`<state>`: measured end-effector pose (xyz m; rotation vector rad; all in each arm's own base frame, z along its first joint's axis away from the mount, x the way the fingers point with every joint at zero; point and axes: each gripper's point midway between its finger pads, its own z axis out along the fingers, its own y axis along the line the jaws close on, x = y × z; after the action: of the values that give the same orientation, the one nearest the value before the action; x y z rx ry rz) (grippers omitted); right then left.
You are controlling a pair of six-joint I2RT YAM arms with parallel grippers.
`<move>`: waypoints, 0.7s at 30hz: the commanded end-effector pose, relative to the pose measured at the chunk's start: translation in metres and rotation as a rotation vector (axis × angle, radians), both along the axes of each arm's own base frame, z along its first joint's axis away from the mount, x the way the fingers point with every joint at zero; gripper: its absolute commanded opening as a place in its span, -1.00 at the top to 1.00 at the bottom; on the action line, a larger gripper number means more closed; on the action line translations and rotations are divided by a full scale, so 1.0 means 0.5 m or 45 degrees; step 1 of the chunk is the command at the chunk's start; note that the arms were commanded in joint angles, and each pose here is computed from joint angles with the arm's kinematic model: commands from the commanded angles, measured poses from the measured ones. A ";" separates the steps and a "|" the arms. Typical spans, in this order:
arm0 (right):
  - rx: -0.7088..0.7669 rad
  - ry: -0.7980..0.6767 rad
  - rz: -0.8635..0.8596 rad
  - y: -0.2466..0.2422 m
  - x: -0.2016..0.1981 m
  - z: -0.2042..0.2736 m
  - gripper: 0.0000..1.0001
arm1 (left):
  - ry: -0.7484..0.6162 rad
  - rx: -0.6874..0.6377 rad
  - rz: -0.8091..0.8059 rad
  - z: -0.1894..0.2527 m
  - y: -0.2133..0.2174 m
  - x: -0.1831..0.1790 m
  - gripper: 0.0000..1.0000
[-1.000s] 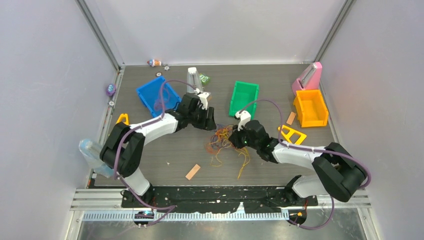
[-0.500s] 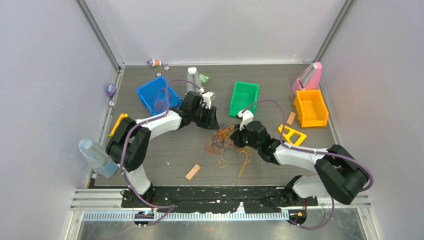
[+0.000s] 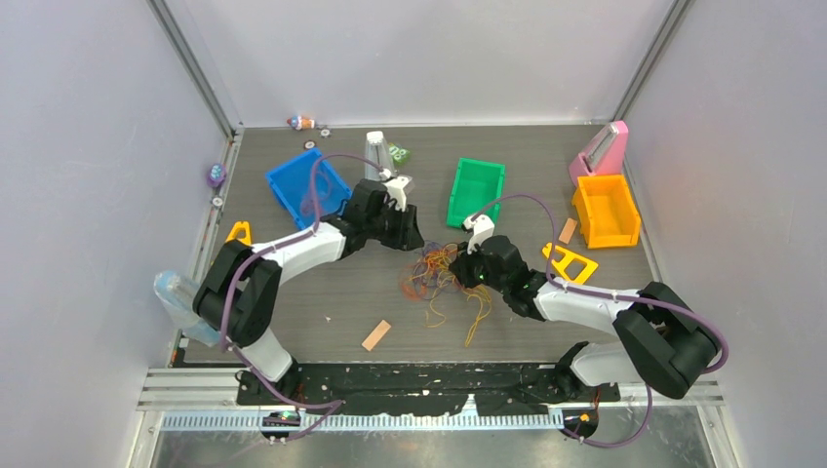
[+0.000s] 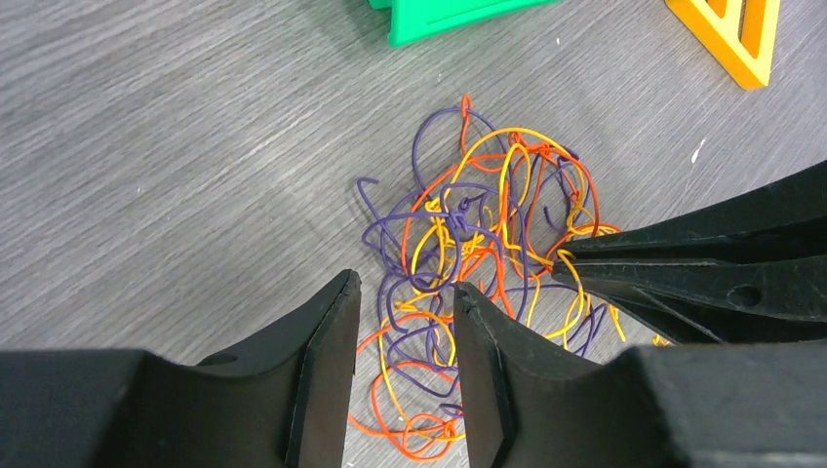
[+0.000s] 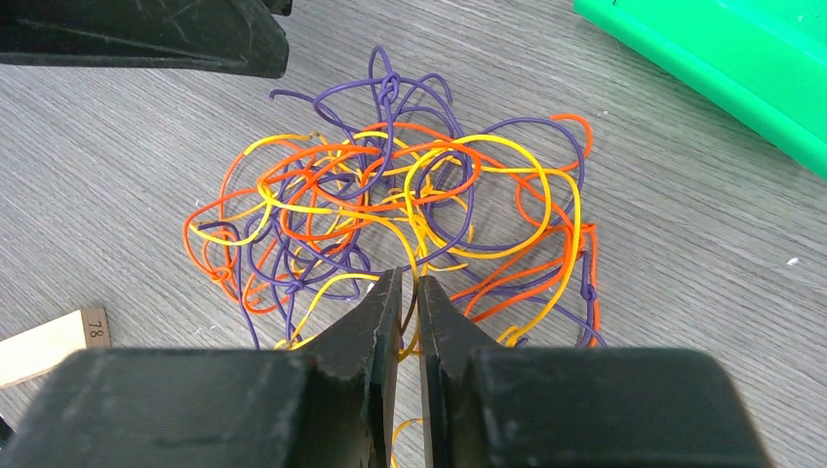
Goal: Untangle the cables
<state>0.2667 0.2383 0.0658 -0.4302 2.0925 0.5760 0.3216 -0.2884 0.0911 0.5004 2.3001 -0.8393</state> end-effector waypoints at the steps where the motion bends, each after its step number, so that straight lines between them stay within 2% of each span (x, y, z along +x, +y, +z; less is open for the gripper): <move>1: 0.068 -0.088 -0.012 0.020 0.028 0.049 0.66 | -0.086 -0.035 -0.059 0.034 -0.034 0.023 0.19; 10: 0.065 -0.085 -0.011 0.021 0.028 0.048 0.66 | 0.043 0.040 -0.118 -0.023 -0.069 0.014 0.26; 12: 0.063 -0.086 -0.019 0.019 0.029 0.049 0.65 | 0.076 0.053 -0.116 -0.036 -0.073 0.016 0.45; 15: 0.045 -0.090 -0.064 0.008 0.037 0.050 0.68 | 0.104 0.040 -0.135 -0.042 -0.080 0.012 0.99; 17: 0.019 -0.097 -0.144 -0.012 0.046 0.052 0.84 | 0.088 0.038 -0.136 -0.034 -0.078 0.011 1.00; 21: -0.049 -0.137 -0.405 -0.089 0.063 0.057 0.89 | -0.085 0.048 -0.041 0.021 -0.035 0.024 1.00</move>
<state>0.2780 0.2228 0.0665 -0.3402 2.0972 0.4681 0.3231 -0.3172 0.0555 0.5889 2.4196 -0.8363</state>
